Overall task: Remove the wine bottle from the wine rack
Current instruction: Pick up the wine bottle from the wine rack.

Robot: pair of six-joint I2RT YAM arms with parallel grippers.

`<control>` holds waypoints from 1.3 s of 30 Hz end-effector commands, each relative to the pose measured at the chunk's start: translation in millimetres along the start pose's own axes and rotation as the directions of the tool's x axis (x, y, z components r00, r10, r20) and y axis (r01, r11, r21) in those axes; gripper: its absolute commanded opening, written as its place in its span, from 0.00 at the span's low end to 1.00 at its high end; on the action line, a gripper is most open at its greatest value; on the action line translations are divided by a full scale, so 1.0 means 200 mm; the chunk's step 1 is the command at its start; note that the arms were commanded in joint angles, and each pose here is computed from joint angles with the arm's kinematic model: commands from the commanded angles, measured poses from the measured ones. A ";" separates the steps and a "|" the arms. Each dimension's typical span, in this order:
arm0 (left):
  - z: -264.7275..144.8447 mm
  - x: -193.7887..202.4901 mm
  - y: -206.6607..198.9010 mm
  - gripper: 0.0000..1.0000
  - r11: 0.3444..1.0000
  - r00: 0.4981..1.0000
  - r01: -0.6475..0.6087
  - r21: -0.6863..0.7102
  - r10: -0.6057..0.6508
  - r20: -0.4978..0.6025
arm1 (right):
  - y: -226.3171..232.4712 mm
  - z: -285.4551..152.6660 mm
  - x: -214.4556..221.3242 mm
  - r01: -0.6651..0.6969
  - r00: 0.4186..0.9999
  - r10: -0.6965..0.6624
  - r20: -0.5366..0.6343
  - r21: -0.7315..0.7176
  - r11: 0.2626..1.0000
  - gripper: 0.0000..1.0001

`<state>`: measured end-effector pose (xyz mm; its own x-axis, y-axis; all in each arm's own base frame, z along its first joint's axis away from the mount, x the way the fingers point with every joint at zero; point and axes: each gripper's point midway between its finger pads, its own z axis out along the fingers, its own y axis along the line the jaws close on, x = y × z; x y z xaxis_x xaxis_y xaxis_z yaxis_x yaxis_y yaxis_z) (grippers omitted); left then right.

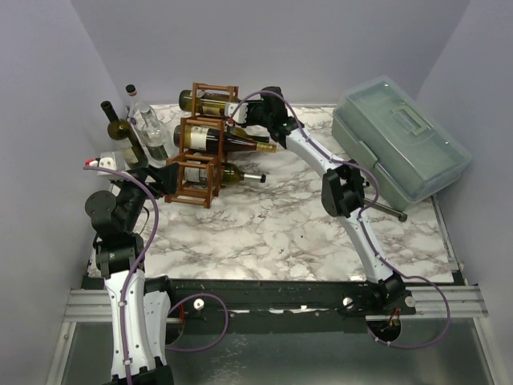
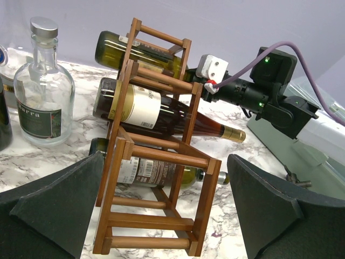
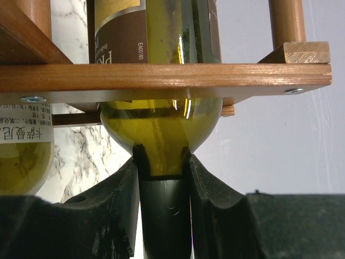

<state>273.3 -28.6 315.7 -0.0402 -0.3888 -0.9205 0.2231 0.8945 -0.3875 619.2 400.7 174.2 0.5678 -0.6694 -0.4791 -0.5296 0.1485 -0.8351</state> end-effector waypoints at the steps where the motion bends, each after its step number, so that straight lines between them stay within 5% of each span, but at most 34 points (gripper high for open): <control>1: 0.00 0.00 0.02 0.99 1.000 1.000 -0.017 -0.007 0.017 0.007 | -0.20 -0.11 -0.21 0.016 0.996 -0.020 0.089 0.050 0.999 0.00; 12: 0.00 0.00 0.02 0.99 1.000 1.000 -0.018 -0.009 0.018 0.006 | -0.22 -0.18 -0.21 0.034 0.997 -0.037 0.063 0.039 0.999 0.00; 39: 0.01 0.02 0.04 0.99 1.000 1.000 -0.014 -0.018 0.014 -0.005 | -0.11 -0.36 -0.04 -0.158 0.986 0.161 0.047 -0.068 0.985 0.00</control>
<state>275.5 -27.8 312.3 -0.0502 -0.3888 -0.9199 0.2183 0.8945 -0.3900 598.0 343.6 169.6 0.4517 -0.6823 -0.5748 -0.6549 0.1839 -0.7330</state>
